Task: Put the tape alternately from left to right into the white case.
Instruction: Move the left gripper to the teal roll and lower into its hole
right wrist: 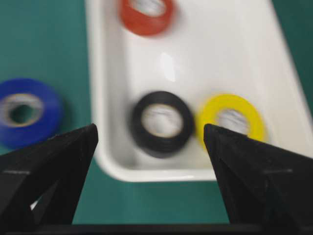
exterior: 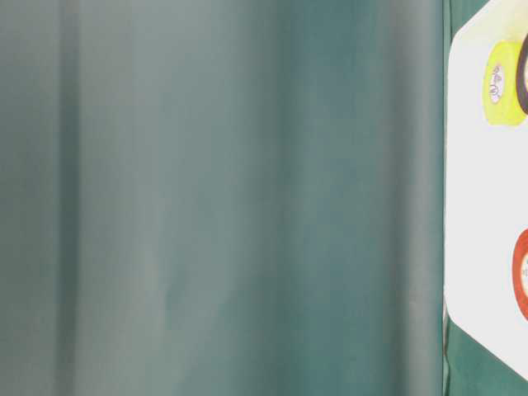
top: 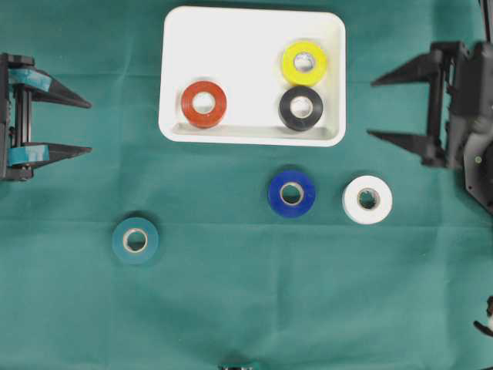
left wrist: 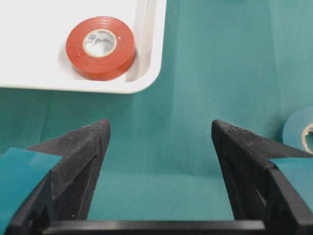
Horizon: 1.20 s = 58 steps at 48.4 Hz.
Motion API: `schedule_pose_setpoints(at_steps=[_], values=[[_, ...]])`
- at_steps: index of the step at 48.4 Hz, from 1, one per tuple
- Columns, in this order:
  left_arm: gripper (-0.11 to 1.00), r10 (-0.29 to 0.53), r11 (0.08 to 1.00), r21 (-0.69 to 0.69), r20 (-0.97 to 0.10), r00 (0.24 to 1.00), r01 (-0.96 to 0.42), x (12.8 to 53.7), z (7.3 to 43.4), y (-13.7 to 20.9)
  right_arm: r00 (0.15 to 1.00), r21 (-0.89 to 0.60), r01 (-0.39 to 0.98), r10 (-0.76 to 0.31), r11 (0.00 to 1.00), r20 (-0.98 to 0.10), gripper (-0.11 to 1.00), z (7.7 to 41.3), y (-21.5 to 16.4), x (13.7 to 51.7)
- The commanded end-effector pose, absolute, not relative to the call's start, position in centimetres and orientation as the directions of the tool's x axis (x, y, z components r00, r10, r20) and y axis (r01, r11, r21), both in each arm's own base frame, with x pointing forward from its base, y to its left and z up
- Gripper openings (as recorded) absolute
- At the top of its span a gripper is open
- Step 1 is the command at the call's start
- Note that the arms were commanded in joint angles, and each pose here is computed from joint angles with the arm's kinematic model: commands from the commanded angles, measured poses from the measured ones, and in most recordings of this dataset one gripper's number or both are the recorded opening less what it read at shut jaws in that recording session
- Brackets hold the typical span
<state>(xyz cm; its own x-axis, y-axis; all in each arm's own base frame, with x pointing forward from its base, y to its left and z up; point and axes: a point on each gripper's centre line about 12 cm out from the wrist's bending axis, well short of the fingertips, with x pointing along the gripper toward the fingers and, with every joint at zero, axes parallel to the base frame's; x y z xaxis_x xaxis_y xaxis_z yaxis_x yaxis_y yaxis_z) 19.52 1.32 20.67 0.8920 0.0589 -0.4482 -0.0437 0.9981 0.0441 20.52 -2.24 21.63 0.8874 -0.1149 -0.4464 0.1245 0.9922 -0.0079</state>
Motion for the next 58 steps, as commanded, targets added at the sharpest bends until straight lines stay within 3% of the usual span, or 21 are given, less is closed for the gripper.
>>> schedule_pose_setpoints(at_steps=[1,28,45,58], values=[[0.8,0.058,0.998,0.045,-0.43,0.901,-0.043,19.8,21.3,1.3,0.912,0.002,0.061,-0.055,0.998,-0.406,0.59,22.1,-0.9,20.2],[0.8,0.052,0.998,0.046,-0.439,0.897,-0.036,19.8,21.0,1.2,0.915,0.0,-0.005,0.004,1.0,-0.403,0.59,21.2,0.2,20.0],[0.79,-0.136,0.984,0.048,-0.415,0.9,0.171,19.1,21.4,-2.9,0.911,0.0,-0.005,0.004,1.0,-0.413,0.59,20.7,0.2,19.7],[0.77,-0.157,0.98,0.051,-0.412,0.897,0.195,18.8,21.3,-3.3,0.911,-0.002,-0.005,0.004,1.0,-0.413,0.59,20.7,0.2,19.7]])
